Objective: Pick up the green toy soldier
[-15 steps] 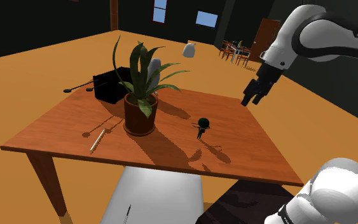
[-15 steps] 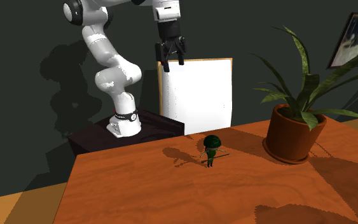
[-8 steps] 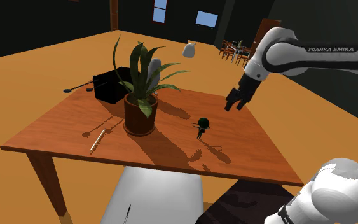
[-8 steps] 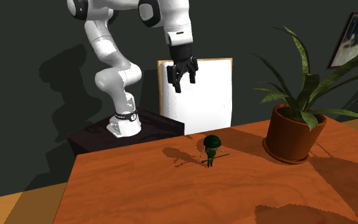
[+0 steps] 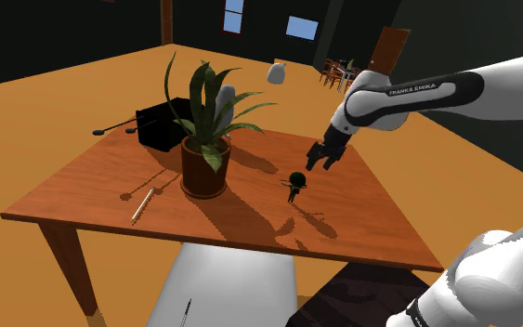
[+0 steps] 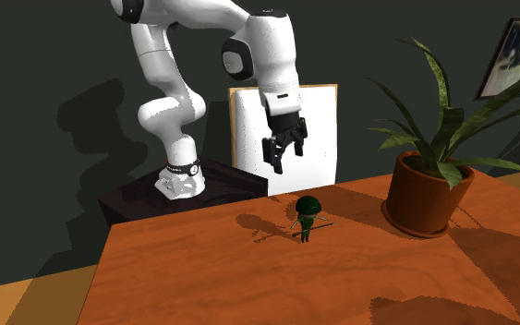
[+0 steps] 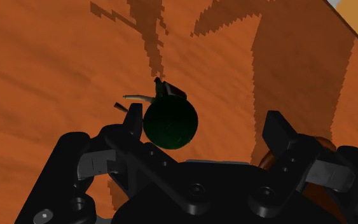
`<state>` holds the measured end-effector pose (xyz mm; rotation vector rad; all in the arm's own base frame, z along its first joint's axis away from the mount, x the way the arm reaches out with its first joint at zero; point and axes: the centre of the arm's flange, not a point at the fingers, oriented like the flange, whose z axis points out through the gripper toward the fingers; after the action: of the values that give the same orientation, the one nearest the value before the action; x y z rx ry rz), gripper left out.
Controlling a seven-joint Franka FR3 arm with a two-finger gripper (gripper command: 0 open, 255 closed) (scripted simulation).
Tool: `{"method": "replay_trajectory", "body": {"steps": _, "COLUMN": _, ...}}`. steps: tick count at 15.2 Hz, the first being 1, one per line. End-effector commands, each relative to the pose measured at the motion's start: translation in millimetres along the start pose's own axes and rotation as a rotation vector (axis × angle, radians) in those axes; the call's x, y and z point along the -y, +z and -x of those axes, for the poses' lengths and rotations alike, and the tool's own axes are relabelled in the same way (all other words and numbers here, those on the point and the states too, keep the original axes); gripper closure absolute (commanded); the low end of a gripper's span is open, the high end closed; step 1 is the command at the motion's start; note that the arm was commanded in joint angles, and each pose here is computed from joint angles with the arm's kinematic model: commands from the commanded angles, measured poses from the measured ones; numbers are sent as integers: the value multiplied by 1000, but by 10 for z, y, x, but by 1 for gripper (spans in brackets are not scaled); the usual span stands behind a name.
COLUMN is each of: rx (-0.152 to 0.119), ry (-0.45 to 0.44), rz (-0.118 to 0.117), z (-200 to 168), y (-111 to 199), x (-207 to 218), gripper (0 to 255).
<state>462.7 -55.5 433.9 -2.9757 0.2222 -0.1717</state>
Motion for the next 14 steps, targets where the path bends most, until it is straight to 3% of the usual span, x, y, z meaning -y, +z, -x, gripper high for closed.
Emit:
{"method": "replay_trajectory", "body": {"steps": 1, "rx": -6, "ry": 12, "rz": -5, "z": -159, "y": 193, "x": -73, "gripper": 0}}
{"method": "replay_trajectory", "body": {"steps": 6, "rx": -17, "ry": 38, "rz": -20, "z": -525, "y": 677, "x": -209, "gripper": 0}}
{"method": "replay_trajectory", "body": {"steps": 14, "rx": -17, "ry": 38, "rz": -20, "z": -485, "y": 1070, "x": -273, "gripper": 0}}
